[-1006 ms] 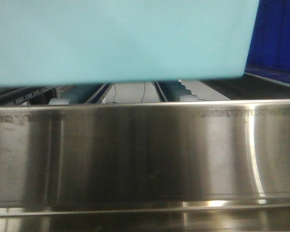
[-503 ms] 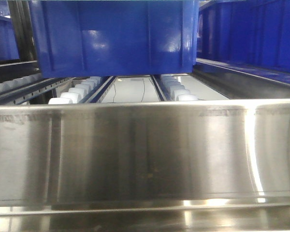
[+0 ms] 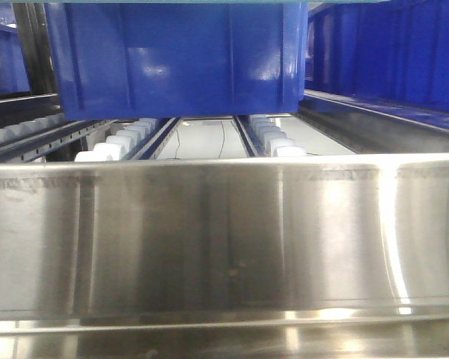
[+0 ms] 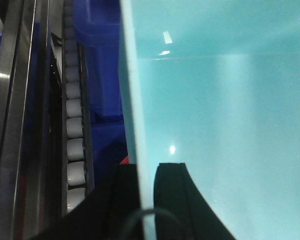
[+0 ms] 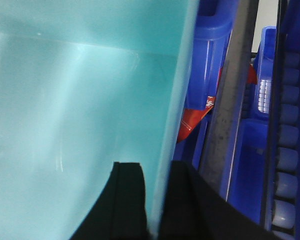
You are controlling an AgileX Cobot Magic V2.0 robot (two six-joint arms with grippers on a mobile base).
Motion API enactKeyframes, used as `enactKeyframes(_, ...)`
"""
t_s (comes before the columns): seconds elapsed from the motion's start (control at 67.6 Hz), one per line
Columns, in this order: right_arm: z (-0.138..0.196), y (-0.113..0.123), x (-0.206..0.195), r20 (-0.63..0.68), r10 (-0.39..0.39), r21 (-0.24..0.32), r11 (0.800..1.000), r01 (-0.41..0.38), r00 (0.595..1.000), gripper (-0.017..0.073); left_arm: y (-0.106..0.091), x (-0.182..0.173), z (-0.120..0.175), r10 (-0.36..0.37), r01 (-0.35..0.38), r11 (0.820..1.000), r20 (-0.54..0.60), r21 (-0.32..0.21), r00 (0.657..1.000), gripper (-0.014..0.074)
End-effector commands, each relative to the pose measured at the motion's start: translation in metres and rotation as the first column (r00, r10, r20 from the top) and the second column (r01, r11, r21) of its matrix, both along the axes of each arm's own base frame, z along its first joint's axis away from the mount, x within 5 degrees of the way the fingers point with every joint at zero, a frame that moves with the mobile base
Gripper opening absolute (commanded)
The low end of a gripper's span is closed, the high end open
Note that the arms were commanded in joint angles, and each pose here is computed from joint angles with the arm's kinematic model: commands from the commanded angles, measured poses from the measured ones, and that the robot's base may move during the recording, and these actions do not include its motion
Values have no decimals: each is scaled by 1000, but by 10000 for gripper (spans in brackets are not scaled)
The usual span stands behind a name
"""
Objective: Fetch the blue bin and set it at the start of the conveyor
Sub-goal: 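Hold the teal bin with both grippers and back away from the rack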
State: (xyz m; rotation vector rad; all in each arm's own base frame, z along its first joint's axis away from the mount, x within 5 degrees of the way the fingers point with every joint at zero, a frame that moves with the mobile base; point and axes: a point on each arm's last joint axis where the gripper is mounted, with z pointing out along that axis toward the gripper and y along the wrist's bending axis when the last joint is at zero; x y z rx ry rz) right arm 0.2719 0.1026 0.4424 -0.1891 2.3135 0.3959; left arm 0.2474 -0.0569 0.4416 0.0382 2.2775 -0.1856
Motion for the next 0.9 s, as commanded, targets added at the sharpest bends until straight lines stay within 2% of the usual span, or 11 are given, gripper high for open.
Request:
enactKeyframes(0.0, 8, -4, -3, 57, 2, -18, 1000, -1, 998, -153, 2, -2, 9, -2, 1, 1000, 57, 10, 998, -111)
enactKeyframes(0.888, 8, -4, -3, 57, 2, -18, 1000, -1, 998, -153, 2, -2, 9, -2, 1, 1000, 57, 10, 998, -111)
